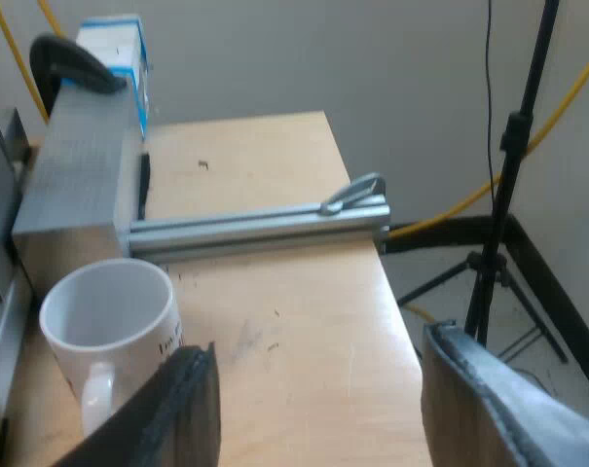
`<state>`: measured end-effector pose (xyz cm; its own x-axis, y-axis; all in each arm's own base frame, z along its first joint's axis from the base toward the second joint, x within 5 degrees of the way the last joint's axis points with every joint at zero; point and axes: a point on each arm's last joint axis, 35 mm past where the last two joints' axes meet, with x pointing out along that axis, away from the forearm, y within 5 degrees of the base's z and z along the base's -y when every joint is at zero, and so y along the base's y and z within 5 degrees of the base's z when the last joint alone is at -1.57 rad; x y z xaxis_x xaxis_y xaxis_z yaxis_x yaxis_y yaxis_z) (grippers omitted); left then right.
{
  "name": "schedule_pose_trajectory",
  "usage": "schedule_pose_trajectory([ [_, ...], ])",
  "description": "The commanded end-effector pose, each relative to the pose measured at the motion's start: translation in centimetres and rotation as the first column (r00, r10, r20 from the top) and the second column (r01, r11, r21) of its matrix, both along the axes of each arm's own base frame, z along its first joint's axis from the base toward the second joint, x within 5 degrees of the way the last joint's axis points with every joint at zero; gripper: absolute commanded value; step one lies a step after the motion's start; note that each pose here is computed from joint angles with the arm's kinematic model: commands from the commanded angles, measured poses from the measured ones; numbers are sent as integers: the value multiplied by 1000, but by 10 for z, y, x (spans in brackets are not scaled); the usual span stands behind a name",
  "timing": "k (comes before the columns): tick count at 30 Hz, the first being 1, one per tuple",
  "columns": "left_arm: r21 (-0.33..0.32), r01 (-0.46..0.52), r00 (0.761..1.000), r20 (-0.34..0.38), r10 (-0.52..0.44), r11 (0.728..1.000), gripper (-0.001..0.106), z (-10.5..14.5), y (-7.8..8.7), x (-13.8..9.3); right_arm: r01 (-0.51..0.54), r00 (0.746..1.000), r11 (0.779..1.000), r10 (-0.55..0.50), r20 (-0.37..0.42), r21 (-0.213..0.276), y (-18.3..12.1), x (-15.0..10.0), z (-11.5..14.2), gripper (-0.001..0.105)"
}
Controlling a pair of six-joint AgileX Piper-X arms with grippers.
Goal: Remove mug from coffee machine
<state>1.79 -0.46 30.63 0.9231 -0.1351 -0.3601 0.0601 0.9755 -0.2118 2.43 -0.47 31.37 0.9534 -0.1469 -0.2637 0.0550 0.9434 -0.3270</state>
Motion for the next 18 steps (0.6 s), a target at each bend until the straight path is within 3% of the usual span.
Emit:
schedule_pose_trajectory([
  [1,5,-12,999,-41,12,1000,90,-10,0,8,-4,999,1000,4,-42,-1,0,9,-11,50],
  [7,5,-12,999,-49,12,1000,90,-16,0,12,-4,996,1000,4,-95,2,-1,16,-28,50],
  [18,5,-12,999,-49,12,1000,90,-16,0,12,-4,996,1000,4,-90,2,-1,17,-29,50],
])
